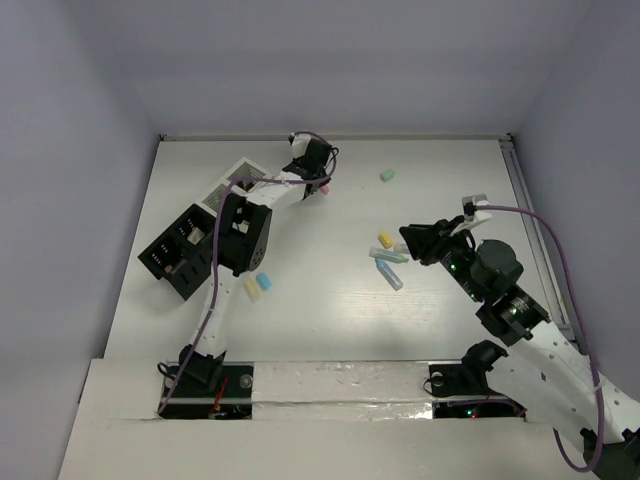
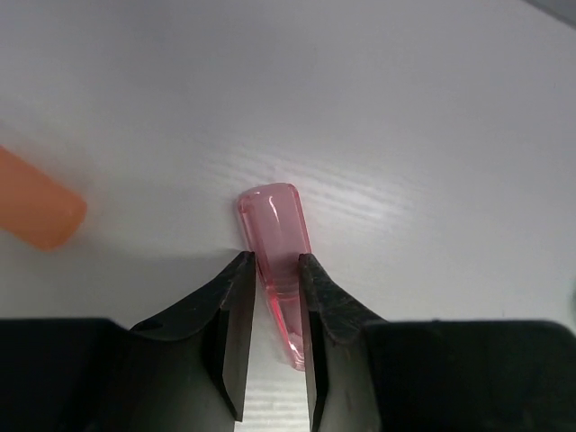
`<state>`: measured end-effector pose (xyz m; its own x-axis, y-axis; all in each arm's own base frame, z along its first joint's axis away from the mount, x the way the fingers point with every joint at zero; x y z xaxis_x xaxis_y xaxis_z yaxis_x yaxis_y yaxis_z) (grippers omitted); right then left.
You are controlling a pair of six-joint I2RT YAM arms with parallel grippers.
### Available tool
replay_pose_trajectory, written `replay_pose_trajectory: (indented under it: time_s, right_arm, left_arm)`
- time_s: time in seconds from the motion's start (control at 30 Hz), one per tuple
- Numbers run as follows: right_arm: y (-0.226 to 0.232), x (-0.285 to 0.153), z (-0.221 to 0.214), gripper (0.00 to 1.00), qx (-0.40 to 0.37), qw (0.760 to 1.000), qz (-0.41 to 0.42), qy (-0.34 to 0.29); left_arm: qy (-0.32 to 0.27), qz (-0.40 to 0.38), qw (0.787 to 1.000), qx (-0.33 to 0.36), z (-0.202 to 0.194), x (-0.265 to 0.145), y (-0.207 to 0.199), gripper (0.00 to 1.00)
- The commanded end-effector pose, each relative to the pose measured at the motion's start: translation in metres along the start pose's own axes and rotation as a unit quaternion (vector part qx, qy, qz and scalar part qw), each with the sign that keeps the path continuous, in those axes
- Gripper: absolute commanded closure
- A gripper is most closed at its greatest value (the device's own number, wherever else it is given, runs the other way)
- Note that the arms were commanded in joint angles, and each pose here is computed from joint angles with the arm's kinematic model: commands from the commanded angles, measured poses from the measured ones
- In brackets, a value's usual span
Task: Sort the stationery into containers
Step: Pick up the pen from the center of the board.
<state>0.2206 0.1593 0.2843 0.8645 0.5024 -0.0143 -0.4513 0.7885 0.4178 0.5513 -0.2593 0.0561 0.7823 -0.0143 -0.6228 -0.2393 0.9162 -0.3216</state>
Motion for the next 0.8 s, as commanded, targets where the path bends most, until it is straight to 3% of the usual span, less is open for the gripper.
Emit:
replay_pose_trajectory:
  time_s: [0.0, 0.1, 0.2, 0.33, 0.77]
  right_arm:
    - [0.007, -0.002, 0.020, 0.64, 0.001, 1.000, 0.007, -0.028]
    - [0.008, -0.002, 0.021, 0.64, 0.002, 1.000, 0.010, -0.029]
    - [0.007, -0.001, 0.020, 0.64, 0.002, 1.000, 0.007, -0.027]
    - [0.007, 0.001, 0.017, 0.64, 0.001, 1.000, 0.008, -0.021]
    - [0.006, 0.002, 0.016, 0.64, 0.000, 1.000, 0.006, -0.019]
  left_arm:
    - [0.074, 0.020, 0.992, 0.097, -0.052, -0.023, 0.018, 0.81]
    - [0.072, 0.028, 0.991, 0.112, -0.051, -0.032, 0.026, 0.77]
    - [0.065, 0.036, 0.990, 0.124, -0.045, -0.037, 0.029, 0.61]
    - [0.062, 0.034, 0.988, 0.135, -0.040, -0.035, 0.025, 0.49]
    - [0.059, 0.032, 0.984, 0.166, -0.024, -0.019, 0.006, 0.52]
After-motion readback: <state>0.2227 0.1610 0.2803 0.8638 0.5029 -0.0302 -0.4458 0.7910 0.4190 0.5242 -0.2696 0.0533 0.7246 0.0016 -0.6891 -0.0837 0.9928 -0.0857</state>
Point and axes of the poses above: each gripper's point midway between its finger pads, its own x axis out along the fingers, its own y axis along the line the jaws close on, z = x × y, the point moved 3 cm from there along -x, back along the fingers
